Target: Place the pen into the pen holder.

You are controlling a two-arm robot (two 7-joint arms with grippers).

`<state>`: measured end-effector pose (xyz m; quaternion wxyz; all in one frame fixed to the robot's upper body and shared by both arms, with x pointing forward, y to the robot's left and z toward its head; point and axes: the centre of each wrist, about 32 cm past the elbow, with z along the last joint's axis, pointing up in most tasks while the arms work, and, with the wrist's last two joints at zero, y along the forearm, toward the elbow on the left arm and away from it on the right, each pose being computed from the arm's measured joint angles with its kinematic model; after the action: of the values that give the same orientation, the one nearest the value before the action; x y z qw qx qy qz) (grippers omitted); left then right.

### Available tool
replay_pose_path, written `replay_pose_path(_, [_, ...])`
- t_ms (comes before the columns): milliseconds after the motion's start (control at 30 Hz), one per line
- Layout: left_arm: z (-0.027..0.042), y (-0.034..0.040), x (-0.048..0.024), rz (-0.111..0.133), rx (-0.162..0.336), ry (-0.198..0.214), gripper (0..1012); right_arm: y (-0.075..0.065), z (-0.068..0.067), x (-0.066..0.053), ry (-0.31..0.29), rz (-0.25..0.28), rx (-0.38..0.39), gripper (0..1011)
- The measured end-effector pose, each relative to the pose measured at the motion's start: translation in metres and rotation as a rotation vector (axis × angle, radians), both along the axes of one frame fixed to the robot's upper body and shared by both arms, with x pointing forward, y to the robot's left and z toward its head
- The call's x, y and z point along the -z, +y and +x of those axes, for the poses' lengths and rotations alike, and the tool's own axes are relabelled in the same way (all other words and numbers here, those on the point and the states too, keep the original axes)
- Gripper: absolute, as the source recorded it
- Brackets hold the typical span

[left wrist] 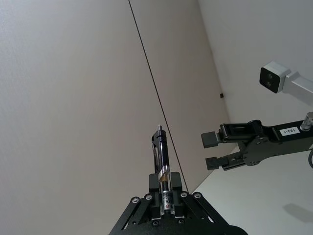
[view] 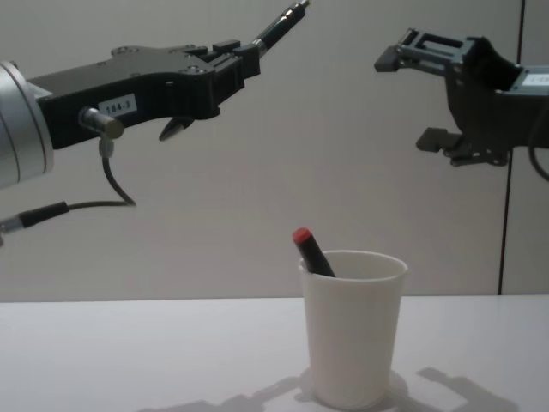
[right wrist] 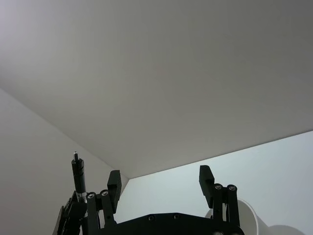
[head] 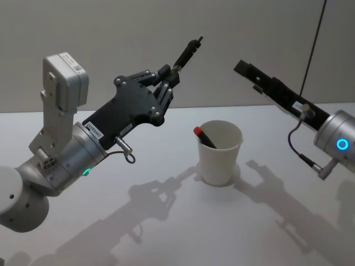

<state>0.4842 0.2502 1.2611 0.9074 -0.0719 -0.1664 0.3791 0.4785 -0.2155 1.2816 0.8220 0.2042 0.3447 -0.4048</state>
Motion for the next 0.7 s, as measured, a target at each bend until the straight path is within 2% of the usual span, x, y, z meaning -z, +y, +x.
replay_pose_path(367, [0.0,0.0,0.0,0.0,0.0,0.0,141,-0.018,-0.001,0.004,-0.118,-0.051,-0.049,1001])
replay_pose_path(500, [0.0,0.0,0.0,0.0,0.0,0.0,141,-0.023,-0.002,0.004,-0.152,-0.053,-0.083,1002])
replay_pose_path(700, [0.0,0.0,0.0,0.0,0.0,0.0,141,-0.022,-0.004,0.002,-0.171,-0.038,-0.124,1001])
